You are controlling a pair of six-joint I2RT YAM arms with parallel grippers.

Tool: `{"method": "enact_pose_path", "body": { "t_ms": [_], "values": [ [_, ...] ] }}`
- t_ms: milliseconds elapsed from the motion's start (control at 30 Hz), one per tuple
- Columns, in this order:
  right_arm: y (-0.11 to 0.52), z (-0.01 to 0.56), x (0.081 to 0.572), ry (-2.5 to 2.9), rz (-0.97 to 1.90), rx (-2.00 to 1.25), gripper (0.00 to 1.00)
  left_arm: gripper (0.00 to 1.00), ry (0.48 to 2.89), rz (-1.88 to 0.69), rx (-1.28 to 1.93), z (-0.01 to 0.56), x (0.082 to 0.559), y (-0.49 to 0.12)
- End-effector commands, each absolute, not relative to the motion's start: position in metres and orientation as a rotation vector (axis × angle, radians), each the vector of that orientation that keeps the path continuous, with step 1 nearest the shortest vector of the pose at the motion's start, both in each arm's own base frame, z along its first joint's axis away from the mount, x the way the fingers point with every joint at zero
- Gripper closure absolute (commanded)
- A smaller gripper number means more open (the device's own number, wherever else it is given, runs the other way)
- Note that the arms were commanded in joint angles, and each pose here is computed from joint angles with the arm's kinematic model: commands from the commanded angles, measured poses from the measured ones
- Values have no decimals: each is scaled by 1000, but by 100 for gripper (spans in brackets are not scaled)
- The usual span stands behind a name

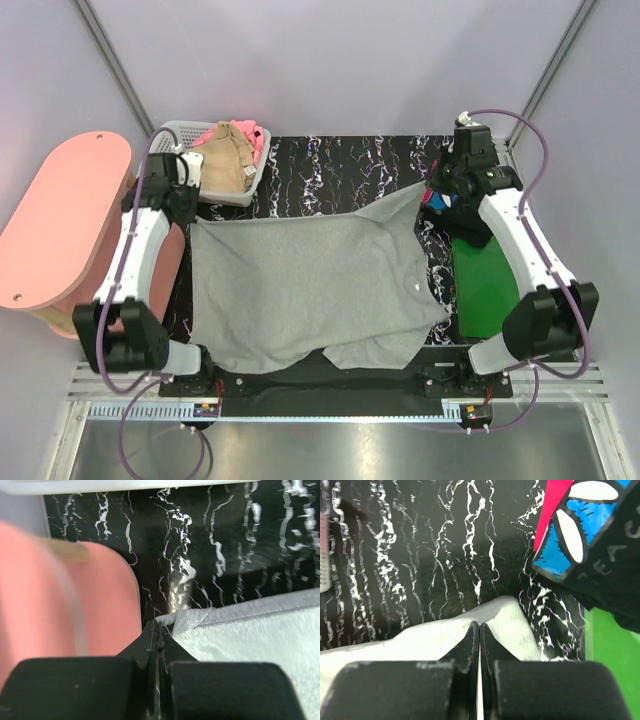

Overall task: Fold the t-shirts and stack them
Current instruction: Flatten out the tshirt, then fold the flattened tshirt in 1/3 of the way

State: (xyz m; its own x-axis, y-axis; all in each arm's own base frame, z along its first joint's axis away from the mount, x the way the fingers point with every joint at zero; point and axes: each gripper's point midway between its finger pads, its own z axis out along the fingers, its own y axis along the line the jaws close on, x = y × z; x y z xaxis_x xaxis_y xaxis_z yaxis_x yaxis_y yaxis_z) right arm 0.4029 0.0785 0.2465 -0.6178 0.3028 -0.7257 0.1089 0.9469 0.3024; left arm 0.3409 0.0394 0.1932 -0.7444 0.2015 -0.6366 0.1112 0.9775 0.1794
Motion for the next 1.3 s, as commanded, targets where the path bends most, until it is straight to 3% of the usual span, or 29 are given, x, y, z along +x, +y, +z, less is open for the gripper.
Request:
{"method": "enact_pose_path", "body": {
  "t_ms": [0, 233, 467, 933, 1267],
  "values": [
    [78, 283, 448, 2066, 299, 296, 100, 100, 2311, 290, 209, 209, 395, 60],
    [81, 272, 468, 2096, 289, 290, 100, 100, 2360, 364, 205, 191, 437, 73],
    [77, 251, 457, 2142, 268, 303, 100, 100, 2345, 326, 214, 196, 434, 63],
    [75, 228, 369, 2217, 327, 366, 100, 100, 2318, 219, 404, 190, 330, 13],
    [73, 175, 308, 2348, 318, 400, 100, 100, 2452, 214, 444, 116, 275, 17]
  ]
}}
